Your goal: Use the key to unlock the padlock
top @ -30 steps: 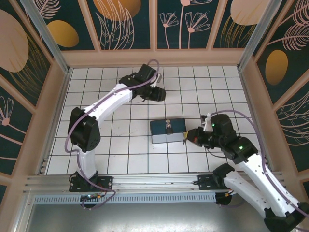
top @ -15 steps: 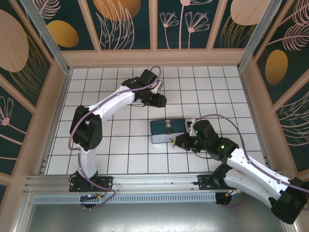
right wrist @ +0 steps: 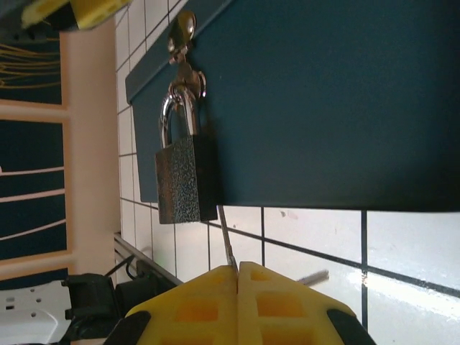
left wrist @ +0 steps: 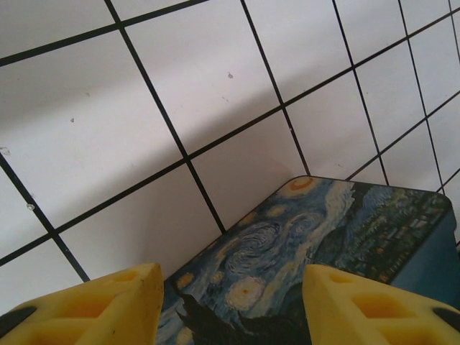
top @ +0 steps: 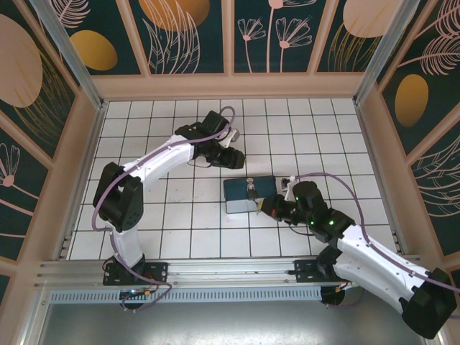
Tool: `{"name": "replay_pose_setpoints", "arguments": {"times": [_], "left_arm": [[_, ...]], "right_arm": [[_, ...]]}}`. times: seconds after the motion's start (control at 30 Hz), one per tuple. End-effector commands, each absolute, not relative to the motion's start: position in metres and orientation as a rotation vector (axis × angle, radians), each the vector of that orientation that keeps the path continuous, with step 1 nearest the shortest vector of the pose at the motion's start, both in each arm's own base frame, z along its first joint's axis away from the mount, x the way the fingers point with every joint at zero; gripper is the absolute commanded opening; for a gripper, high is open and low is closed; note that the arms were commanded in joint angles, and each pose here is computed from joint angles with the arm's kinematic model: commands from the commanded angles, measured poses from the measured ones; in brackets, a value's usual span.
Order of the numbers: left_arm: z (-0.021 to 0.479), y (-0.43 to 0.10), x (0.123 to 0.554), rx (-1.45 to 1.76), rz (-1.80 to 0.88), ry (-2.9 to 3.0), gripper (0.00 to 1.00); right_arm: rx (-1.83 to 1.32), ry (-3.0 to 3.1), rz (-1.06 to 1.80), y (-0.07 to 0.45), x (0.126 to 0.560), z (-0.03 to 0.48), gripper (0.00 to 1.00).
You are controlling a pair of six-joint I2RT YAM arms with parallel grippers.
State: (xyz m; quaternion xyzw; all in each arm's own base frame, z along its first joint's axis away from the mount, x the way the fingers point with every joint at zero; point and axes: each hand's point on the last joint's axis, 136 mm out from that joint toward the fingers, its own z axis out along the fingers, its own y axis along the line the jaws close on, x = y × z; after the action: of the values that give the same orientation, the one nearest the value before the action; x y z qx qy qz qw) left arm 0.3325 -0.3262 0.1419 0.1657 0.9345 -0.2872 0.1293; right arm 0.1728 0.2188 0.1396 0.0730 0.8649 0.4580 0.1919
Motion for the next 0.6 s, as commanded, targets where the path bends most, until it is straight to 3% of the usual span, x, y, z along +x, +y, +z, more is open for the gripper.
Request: {"name": "replay_pose_setpoints", "arguments": {"times": [0.0,0.57], "left_arm": [[0.151,-0.327,0.327,0.491,-0.868,2.692,0.54],[0.153,-0.324,0.349,0.412,-0.865,2.677,0.54]], "right_arm": [[0.169,2.358,1.306,0.217,0.183,0.147,0.0],[0.061,2.327,1.264,0.206,0.231,0.153,0.0]]}}
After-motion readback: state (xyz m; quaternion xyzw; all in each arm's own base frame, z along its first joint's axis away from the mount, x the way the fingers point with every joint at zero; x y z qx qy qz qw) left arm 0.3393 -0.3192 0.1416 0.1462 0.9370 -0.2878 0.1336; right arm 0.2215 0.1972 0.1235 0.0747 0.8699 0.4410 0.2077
